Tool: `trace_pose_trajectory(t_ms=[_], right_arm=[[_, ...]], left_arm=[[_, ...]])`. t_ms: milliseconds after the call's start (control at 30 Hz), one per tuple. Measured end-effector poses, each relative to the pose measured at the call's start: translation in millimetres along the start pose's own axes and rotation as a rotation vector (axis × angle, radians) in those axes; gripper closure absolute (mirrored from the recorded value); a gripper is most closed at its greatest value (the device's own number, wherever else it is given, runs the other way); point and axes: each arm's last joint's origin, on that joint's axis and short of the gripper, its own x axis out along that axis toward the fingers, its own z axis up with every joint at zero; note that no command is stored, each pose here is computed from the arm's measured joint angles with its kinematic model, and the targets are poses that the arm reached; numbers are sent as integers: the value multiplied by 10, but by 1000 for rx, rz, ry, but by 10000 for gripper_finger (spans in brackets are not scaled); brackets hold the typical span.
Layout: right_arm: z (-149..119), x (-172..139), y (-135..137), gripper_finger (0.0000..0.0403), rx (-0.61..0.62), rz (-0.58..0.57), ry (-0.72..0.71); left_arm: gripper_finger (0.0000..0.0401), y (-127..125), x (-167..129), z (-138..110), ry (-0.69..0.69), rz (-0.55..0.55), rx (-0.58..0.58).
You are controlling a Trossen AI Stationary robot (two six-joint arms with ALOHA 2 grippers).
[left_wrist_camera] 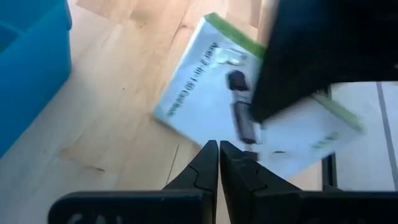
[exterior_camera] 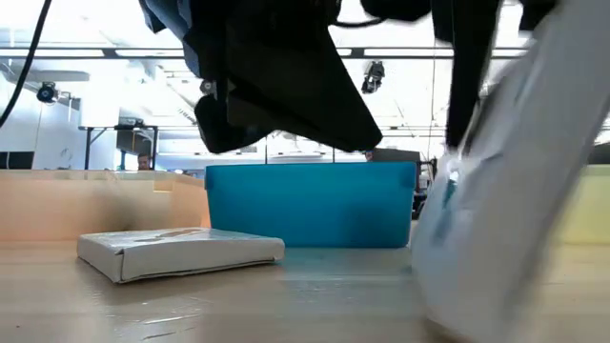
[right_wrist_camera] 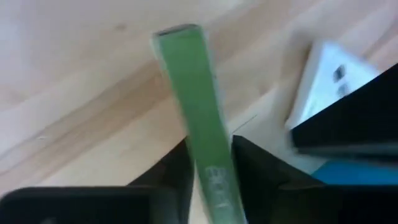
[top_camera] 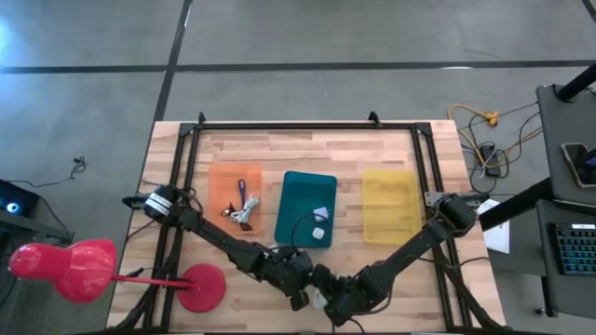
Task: Pick and place items into bin
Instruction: Put the right card reader box into the yellow bin
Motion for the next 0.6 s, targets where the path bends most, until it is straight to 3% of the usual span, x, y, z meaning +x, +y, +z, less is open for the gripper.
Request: trace_pose_trajectory(t_ms=[167,333,400,500,600], right_arm=[[-81,-41,28,372,158,24,84],[-170,-438,80,374,386,13,141],[-225,-759,83,368,558,-43,131],[-436,-1225,102,367,908,-153,163],[-808,-1580,96,366,1290,-350,295]], left_arm=[[401,-41,-32,-11,-11,10,3],[401,-140,-168,33,-89,25,3],[401,-163,-211,38,-101,29,4],[401,-192,-241,52,-128,35,-14],[401,-221,-259,74,-147,40,-32]])
